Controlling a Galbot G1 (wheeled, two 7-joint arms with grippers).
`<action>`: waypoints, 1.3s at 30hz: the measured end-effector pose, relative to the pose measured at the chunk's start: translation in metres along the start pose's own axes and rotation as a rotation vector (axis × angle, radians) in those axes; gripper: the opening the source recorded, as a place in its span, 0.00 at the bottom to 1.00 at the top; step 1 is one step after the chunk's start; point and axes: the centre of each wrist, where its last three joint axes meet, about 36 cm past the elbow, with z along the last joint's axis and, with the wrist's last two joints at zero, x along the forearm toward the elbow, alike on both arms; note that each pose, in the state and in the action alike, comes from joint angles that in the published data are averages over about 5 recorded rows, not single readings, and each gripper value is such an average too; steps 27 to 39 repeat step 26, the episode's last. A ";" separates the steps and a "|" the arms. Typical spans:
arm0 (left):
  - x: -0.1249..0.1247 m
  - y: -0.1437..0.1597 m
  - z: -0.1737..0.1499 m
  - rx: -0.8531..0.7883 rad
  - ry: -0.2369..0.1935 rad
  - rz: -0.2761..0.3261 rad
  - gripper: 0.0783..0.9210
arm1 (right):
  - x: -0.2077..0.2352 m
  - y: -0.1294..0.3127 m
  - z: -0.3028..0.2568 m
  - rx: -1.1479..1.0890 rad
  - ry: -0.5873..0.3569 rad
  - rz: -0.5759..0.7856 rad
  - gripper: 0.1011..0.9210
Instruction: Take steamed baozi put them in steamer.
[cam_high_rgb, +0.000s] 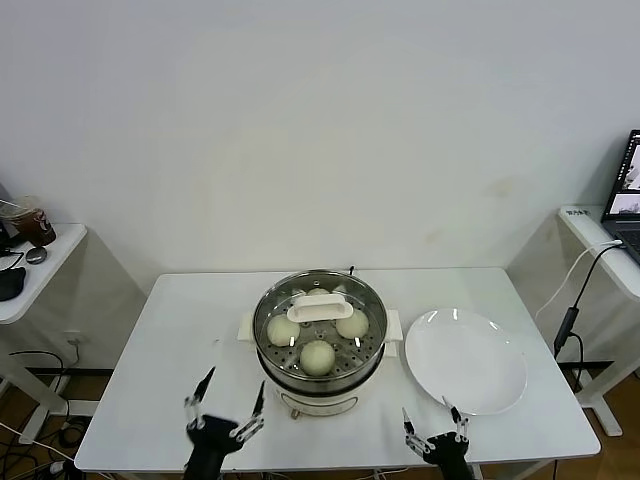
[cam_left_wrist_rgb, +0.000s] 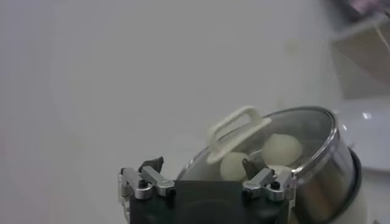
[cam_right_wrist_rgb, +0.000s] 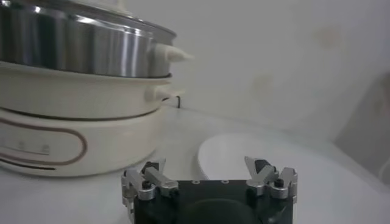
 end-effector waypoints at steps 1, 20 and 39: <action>0.005 0.001 0.005 0.030 0.011 -0.013 0.88 | 0.003 0.000 -0.002 -0.004 0.001 -0.009 0.88; 0.061 0.006 0.073 0.236 0.084 -0.128 0.88 | 0.045 -0.009 -0.017 -0.022 0.054 -0.082 0.88; 0.068 0.013 0.077 0.232 0.107 -0.128 0.88 | 0.048 -0.010 -0.018 -0.019 0.055 -0.085 0.88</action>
